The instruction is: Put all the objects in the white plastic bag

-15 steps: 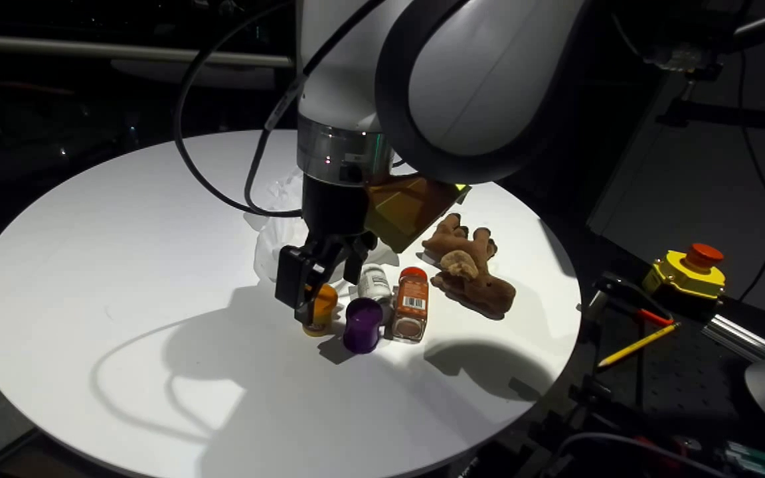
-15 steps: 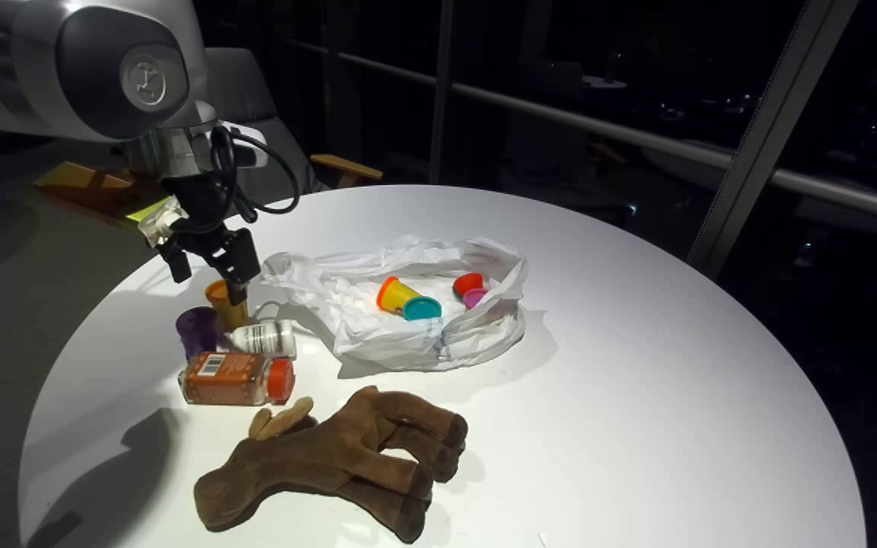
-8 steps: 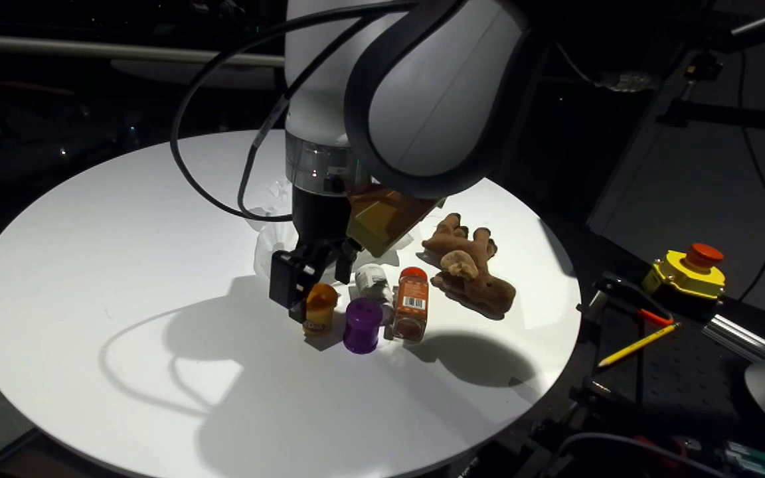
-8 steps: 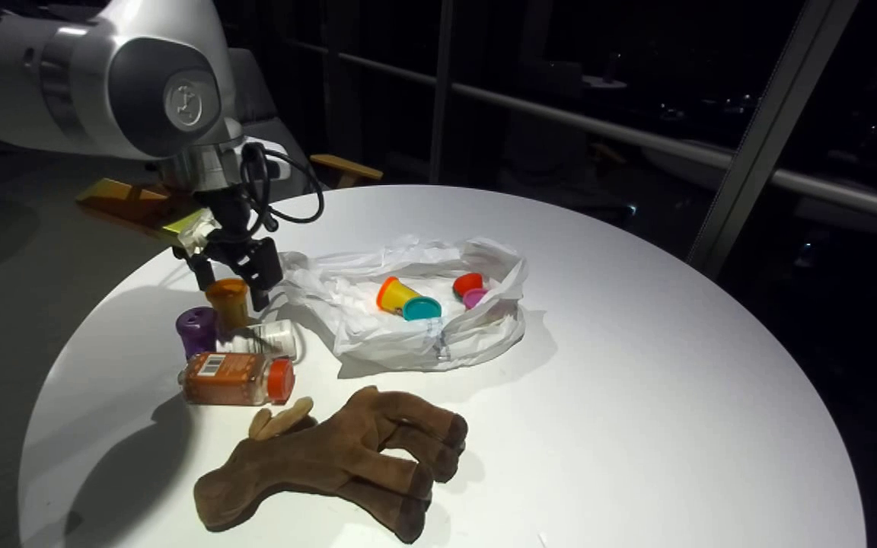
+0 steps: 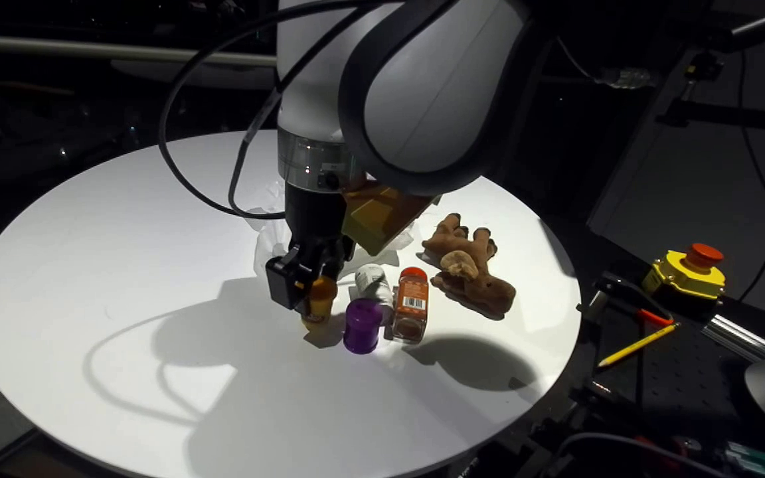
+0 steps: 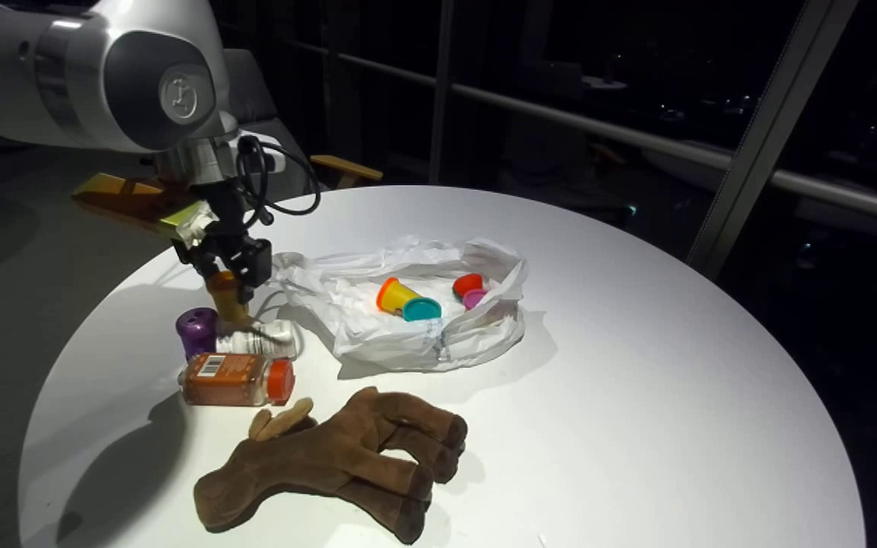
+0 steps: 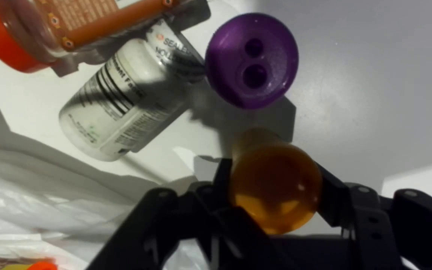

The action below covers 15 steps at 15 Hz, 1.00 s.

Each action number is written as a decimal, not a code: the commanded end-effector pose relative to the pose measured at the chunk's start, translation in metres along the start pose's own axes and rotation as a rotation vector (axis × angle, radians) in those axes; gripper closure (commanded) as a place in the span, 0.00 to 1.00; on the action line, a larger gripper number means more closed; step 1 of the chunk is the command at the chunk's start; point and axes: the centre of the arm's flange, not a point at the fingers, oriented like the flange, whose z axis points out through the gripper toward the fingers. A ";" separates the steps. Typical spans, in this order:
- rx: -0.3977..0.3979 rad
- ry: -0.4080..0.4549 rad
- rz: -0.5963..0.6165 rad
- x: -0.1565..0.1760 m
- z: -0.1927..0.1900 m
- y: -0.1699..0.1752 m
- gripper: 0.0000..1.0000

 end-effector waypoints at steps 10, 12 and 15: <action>-0.299 0.207 0.139 0.095 -0.116 0.040 0.76; -0.356 0.213 0.164 0.113 -0.089 0.069 0.76; -0.401 0.181 0.194 0.129 -0.039 0.110 0.76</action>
